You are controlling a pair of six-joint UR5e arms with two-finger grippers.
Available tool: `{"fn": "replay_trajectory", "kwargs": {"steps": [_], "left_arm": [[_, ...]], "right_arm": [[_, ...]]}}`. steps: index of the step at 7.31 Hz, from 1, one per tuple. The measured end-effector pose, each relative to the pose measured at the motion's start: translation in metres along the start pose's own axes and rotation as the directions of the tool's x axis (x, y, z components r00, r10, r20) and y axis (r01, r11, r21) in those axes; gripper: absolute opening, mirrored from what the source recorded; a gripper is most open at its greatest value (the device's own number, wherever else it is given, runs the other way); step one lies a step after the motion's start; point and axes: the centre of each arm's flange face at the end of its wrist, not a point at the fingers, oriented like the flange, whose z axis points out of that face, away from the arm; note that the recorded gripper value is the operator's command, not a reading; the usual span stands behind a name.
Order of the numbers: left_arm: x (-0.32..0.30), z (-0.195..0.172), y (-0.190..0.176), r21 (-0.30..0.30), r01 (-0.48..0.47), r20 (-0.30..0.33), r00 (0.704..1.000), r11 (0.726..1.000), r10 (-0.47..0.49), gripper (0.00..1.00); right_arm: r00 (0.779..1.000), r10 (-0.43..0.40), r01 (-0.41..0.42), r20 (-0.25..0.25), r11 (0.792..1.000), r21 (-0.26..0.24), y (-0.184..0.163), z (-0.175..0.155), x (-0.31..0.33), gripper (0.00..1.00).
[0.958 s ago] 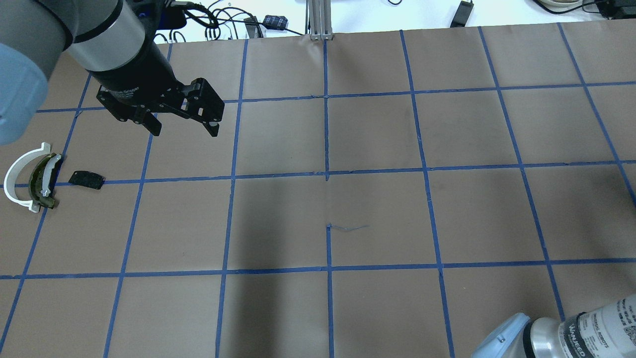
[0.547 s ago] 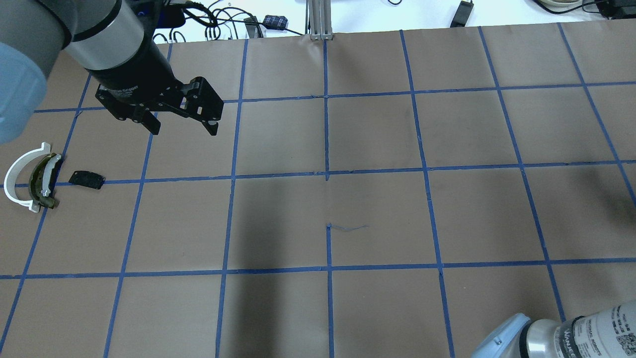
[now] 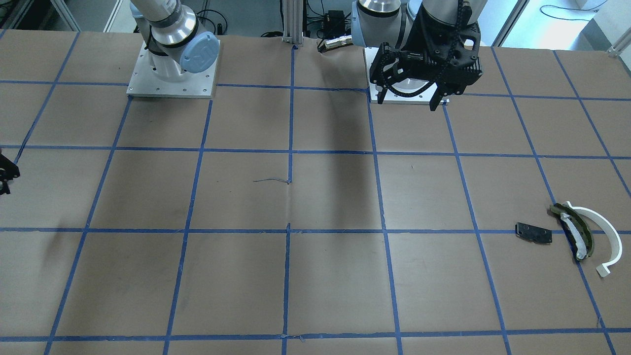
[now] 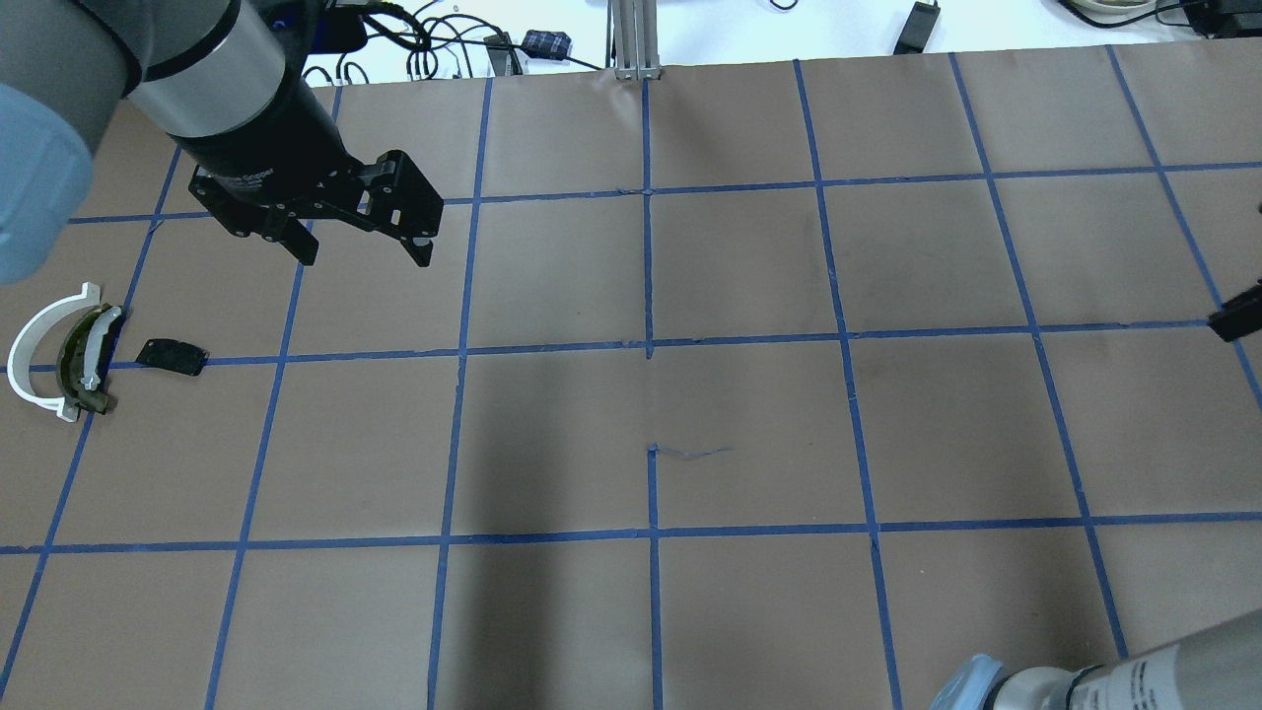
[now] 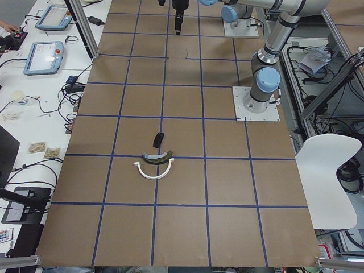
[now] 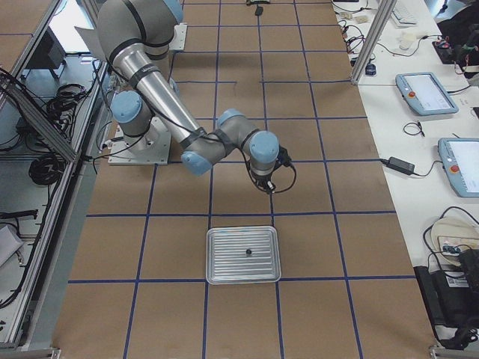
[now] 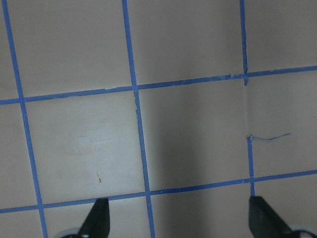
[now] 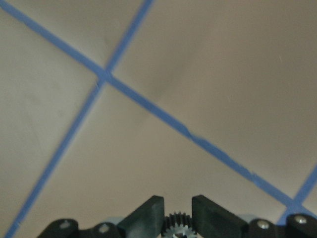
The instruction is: Place bearing gear from tray to pile
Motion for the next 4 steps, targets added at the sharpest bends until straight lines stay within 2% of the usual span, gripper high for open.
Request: {"fn": "replay_trajectory", "kwargs": {"steps": [1,4], "left_arm": [[0.000,0.000,0.000,0.001,0.000,0.001,1.000,1.000,0.000,1.00],[0.000,0.000,0.000,0.001,0.000,0.001,1.000,1.000,0.000,1.00]], "right_arm": [[1.000,0.022,-0.022,-0.019,1.000,0.001,-0.058,-0.007,-0.047,0.12],[0.990,0.119,-0.117,-0.074,0.993,0.029,-0.189,-0.008,-0.204,0.12]]}}
